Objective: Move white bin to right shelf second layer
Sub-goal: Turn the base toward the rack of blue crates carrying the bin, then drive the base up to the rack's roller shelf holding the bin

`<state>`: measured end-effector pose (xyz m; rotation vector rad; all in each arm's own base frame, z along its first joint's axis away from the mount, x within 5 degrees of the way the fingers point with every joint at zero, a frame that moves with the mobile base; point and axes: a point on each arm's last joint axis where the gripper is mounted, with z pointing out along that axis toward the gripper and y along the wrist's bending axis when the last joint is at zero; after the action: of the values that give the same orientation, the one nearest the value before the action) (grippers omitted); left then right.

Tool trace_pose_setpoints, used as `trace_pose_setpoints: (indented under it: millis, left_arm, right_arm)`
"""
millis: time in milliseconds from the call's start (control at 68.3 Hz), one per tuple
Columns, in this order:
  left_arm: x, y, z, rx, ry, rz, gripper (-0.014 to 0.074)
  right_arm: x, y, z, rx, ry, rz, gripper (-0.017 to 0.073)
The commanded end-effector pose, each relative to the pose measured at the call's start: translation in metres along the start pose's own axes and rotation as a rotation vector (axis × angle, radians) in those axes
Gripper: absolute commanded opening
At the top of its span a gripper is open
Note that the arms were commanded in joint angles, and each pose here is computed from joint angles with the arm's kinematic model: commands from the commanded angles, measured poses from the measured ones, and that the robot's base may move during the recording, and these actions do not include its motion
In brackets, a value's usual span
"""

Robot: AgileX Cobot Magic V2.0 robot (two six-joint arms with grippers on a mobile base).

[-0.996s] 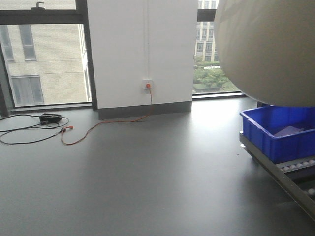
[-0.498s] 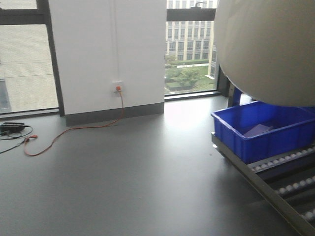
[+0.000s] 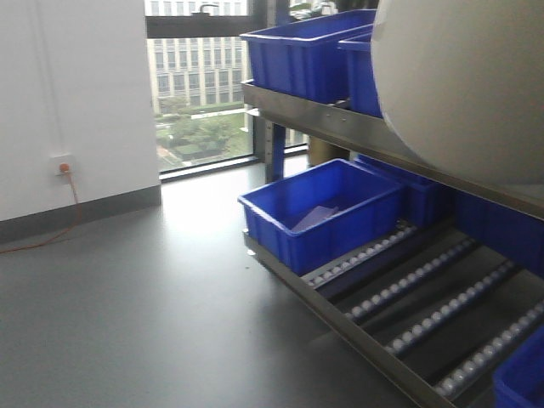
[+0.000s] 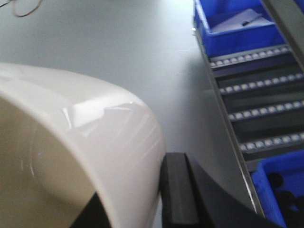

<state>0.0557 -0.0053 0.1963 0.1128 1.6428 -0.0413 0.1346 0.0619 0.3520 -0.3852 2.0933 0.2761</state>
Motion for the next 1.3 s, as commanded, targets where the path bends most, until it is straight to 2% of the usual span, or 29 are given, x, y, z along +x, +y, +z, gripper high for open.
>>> trace_pose_setpoints:
  millis: [0,1289]
  left_arm:
    - [0.0038,-0.0005,0.001,0.003,-0.063,-0.003,0.0085]
    - [0.0038,-0.0005,0.001,0.003,-0.063,-0.003,0.0085]
  right_arm:
    - [-0.0162,0.0003,-0.0081,-0.005,-0.124,-0.002,0.0056]
    - [-0.0162,0.0003,-0.0081,-0.005,-0.124,-0.002,0.0056]
